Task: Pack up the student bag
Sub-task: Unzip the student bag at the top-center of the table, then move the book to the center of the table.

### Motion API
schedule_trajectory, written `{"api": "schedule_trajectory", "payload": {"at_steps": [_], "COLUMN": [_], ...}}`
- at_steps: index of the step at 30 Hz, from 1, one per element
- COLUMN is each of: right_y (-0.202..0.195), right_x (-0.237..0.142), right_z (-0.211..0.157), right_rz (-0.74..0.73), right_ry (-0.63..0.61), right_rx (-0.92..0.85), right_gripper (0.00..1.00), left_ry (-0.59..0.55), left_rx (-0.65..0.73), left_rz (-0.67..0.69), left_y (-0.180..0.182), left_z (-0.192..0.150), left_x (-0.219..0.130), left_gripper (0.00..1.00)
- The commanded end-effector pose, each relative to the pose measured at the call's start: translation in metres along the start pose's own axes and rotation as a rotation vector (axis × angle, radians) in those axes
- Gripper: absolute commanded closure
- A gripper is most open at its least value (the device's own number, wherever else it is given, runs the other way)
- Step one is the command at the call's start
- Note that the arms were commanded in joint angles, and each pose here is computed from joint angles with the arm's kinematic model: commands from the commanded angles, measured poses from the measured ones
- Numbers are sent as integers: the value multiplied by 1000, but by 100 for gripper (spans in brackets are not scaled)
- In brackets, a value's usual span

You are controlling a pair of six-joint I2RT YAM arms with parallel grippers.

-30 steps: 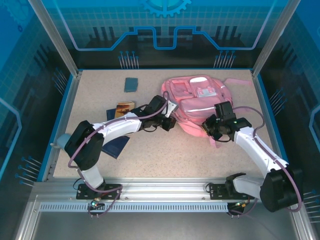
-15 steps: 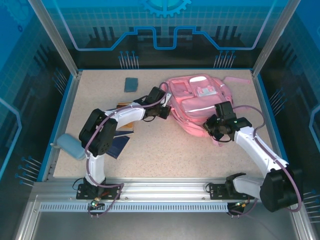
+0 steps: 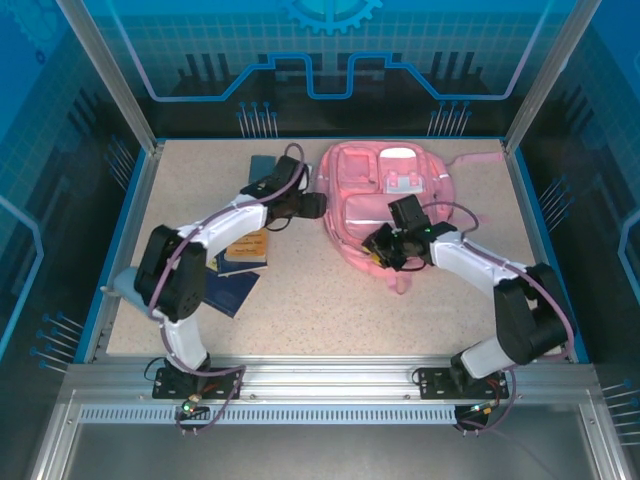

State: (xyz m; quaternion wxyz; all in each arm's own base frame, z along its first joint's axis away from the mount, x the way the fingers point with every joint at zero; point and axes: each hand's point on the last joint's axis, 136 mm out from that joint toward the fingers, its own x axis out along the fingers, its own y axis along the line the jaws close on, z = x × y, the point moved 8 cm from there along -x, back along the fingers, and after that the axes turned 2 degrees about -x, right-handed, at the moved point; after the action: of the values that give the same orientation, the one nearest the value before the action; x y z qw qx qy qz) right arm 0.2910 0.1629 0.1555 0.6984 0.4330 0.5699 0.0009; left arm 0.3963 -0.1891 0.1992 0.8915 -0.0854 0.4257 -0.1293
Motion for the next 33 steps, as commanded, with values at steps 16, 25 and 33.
{"api": "schedule_trajectory", "payload": {"at_steps": [16,25,33], "right_y": [52,60,63], "right_x": [-2,3,0], "right_z": [-24,-35,-33], "right_rz": [17,5,-38], "right_ry": [24,36,-7], "right_rx": [-535,-585,-613], "right_gripper": [14,14,14], "left_ry": [199,383,496], "left_rx": [-365,-430,-446], "left_rz": [355,286,224], "left_y": [141,136,89], "left_z": [-49,-75,-122], "left_x": [-21,16,-3], "left_gripper": [23,37,37]}}
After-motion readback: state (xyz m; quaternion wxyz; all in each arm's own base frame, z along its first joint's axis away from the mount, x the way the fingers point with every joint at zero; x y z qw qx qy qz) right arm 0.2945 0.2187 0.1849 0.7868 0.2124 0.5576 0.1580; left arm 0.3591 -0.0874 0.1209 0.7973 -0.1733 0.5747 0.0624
